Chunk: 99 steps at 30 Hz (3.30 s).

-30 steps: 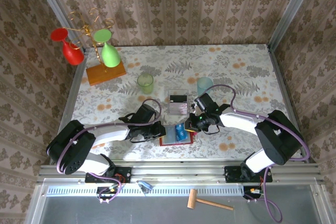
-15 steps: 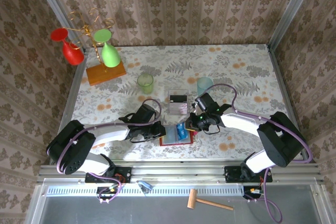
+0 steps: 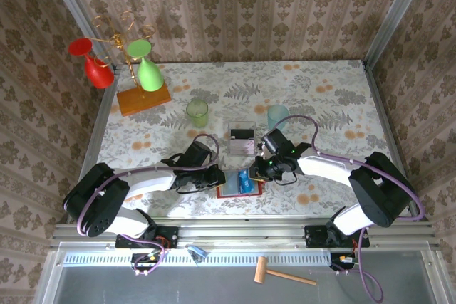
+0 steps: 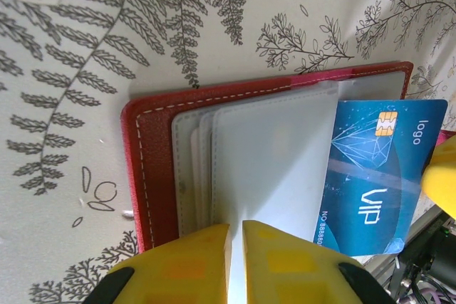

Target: Take the credit cards out of the card holder

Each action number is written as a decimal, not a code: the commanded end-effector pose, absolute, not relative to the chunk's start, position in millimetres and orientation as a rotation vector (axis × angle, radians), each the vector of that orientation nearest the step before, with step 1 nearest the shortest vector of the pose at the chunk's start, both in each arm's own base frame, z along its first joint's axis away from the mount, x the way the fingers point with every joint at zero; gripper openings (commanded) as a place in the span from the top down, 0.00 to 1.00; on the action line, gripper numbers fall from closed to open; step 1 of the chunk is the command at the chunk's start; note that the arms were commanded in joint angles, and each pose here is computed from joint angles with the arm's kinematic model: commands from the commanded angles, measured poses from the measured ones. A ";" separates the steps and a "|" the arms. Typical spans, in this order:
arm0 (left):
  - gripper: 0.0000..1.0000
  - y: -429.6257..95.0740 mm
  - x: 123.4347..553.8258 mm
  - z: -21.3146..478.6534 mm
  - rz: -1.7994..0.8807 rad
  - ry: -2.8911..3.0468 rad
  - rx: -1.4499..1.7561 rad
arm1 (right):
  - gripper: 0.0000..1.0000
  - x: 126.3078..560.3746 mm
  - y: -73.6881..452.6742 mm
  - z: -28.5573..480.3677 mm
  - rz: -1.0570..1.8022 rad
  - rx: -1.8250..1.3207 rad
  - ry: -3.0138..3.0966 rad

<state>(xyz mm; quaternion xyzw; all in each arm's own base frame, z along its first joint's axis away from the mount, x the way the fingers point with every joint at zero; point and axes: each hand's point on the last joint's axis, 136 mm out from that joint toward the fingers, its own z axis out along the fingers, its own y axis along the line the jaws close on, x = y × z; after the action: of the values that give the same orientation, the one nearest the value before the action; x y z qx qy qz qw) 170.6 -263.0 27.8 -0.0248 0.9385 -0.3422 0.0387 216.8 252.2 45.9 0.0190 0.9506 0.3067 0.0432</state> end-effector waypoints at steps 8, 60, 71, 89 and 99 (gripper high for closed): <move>0.85 -254.5 165.7 17.5 -0.987 2.925 -0.082 | 0.81 213.4 261.0 49.2 1.000 0.110 2.910; 0.72 -217.6 194.7 59.4 -0.991 2.752 -0.162 | 1.00 230.3 233.9 105.0 0.526 -0.733 2.803; 0.70 -177.3 206.9 70.4 -0.959 2.679 -0.256 | 1.00 253.7 234.2 132.7 0.279 -1.505 2.494; 0.67 -156.8 220.1 83.5 -0.939 2.630 -0.363 | 1.00 346.7 243.0 148.3 0.162 -1.870 2.350; 0.67 -152.2 215.5 77.6 -0.935 2.641 -0.447 | 1.00 391.0 251.5 148.0 0.201 -1.927 2.326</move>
<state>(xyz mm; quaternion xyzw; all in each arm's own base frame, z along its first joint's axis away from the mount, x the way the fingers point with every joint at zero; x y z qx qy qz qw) 218.3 -156.0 77.1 -0.1418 0.9213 -0.3276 0.1543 402.8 259.9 152.8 -0.6186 0.7775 0.0532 0.0997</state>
